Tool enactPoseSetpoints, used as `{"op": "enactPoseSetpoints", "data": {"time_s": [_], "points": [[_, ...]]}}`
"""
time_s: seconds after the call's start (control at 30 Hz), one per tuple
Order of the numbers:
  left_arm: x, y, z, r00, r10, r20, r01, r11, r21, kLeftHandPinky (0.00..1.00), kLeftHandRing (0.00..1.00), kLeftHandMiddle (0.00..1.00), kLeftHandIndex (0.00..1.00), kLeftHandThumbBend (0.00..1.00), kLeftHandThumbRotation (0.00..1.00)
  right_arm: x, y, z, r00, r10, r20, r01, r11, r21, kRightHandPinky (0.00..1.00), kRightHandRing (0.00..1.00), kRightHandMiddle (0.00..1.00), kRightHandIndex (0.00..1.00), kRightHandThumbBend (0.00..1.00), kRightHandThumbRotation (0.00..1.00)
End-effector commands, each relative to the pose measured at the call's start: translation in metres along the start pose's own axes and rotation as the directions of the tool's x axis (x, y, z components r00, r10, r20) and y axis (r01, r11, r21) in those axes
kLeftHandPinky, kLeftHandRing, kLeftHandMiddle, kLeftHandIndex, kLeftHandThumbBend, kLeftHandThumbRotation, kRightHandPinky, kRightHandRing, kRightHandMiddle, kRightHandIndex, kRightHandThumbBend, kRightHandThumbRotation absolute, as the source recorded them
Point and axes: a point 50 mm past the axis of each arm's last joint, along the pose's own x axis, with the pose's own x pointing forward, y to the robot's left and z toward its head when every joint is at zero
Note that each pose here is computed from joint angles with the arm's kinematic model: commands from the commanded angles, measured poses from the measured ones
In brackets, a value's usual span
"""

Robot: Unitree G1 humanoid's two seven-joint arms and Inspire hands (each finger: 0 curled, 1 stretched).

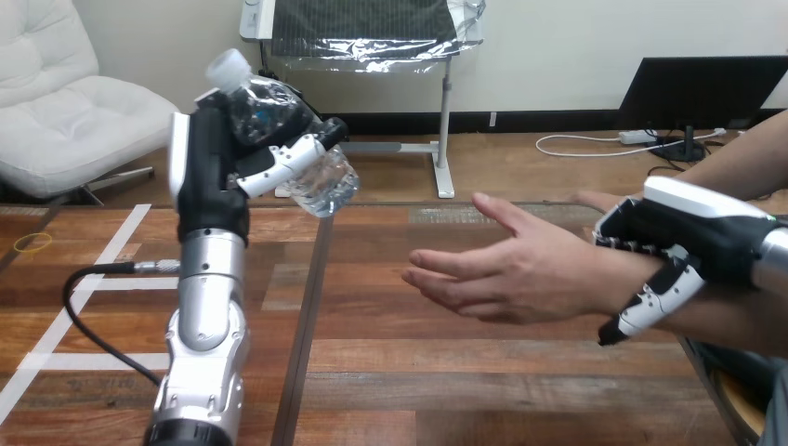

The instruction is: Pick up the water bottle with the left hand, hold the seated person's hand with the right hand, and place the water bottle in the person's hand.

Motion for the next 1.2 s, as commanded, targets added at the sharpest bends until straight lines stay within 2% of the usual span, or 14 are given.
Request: {"op": "enactPoseSetpoints", "data": {"time_s": [0.0, 0.47, 1.17], "points": [[0.024, -0.017, 0.028, 0.994, -0.034, 0.108, 0.037, 0.999, -0.024, 0.28, 0.33, 0.39, 0.41, 0.64, 0.00, 0.007, -0.005, 0.002, 1.000, -0.012, 0.009, 0.012, 1.000, 0.016, 0.20, 0.25, 0.33, 0.36, 0.85, 0.02], [0.026, -0.033, 0.022, 0.995, -0.072, 0.065, 0.075, 0.996, -0.052, 0.27, 0.33, 0.38, 0.42, 0.63, 0.00, 0.018, -0.005, 0.013, 0.999, -0.012, 0.049, 0.011, 1.000, 0.023, 0.22, 0.27, 0.34, 0.38, 0.85, 0.03], [0.025, -0.062, 0.013, 0.986, -0.166, 0.023, 0.167, 0.984, -0.059, 0.30, 0.36, 0.42, 0.43, 0.66, 0.00, 0.034, -0.007, 0.035, 0.994, -0.009, 0.105, 0.009, 1.000, 0.003, 0.22, 0.27, 0.34, 0.38, 0.87, 0.04]]}}
